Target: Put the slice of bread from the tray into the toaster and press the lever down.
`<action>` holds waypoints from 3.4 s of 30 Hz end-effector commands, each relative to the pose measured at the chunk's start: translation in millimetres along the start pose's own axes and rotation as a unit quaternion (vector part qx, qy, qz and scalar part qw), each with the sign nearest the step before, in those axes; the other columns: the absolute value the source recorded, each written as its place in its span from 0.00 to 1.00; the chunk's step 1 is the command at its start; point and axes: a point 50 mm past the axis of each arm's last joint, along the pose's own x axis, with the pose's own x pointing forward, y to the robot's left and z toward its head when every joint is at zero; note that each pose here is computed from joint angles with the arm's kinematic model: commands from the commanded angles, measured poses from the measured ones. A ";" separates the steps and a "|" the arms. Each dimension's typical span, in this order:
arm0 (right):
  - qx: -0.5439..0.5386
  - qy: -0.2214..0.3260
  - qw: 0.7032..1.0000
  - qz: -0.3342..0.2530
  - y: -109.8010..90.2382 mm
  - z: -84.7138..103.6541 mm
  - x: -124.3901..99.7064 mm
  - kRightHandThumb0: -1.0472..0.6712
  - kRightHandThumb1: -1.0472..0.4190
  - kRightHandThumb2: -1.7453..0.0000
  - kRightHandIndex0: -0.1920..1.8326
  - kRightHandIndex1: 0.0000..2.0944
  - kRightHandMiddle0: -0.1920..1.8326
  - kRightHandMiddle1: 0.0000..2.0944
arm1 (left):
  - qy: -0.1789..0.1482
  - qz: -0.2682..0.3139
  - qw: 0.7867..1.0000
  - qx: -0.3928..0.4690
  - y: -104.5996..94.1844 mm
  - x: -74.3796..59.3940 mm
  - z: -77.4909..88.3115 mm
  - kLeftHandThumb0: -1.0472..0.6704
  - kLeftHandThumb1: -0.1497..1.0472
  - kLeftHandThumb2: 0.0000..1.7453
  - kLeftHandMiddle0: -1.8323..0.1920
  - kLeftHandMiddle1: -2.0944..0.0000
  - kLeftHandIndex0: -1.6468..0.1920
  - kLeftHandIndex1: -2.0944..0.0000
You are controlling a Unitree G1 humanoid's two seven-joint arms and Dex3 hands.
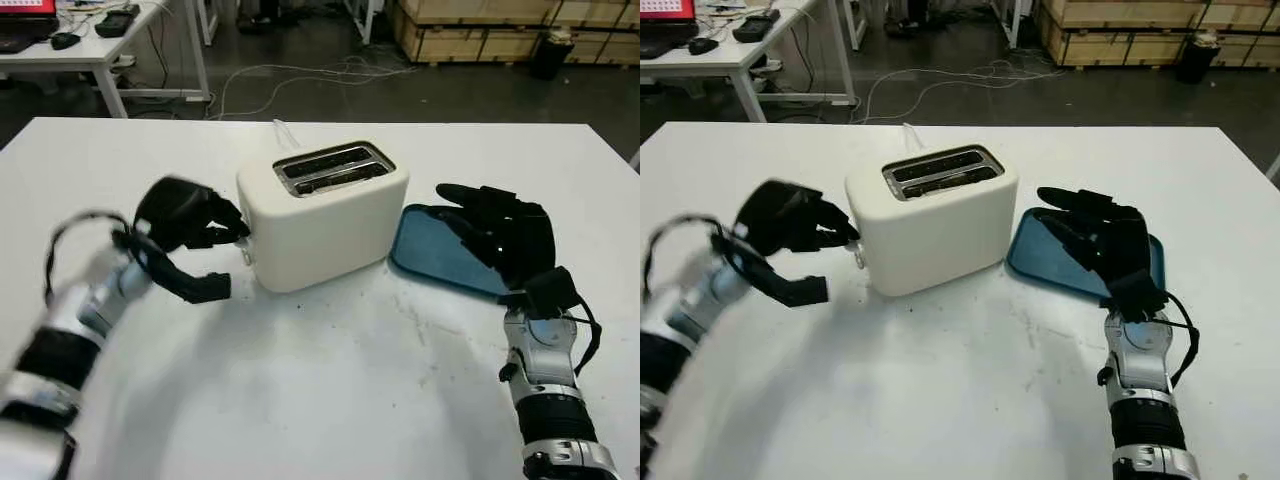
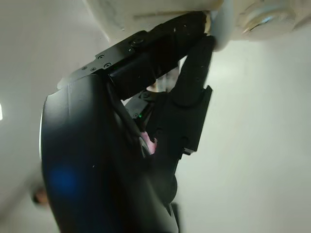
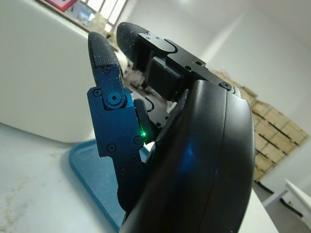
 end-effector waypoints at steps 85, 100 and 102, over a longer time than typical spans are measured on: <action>0.000 0.004 1.000 0.031 1.3 2.7 4.5 0.30 0.10 1.00 0.67 0.06 0.62 0.00 | -0.054 -0.043 0.997 0.036 32.0 -3.6 0.8 0.46 0.89 0.05 0.51 0.32 0.27 0.99; -0.008 -0.004 0.999 0.035 1.3 4.2 5.7 0.30 0.10 1.00 0.66 0.05 0.62 0.00 | -0.074 -0.008 0.979 0.189 167.5 11.3 11.2 0.39 0.80 0.00 0.43 0.44 0.22 0.99; -0.010 -0.005 0.999 0.033 0.8 4.5 5.9 0.30 0.10 1.00 0.66 0.06 0.62 0.00 | -0.095 -0.012 0.979 0.179 175.0 15.8 17.8 0.41 0.78 0.00 0.42 0.43 0.21 0.99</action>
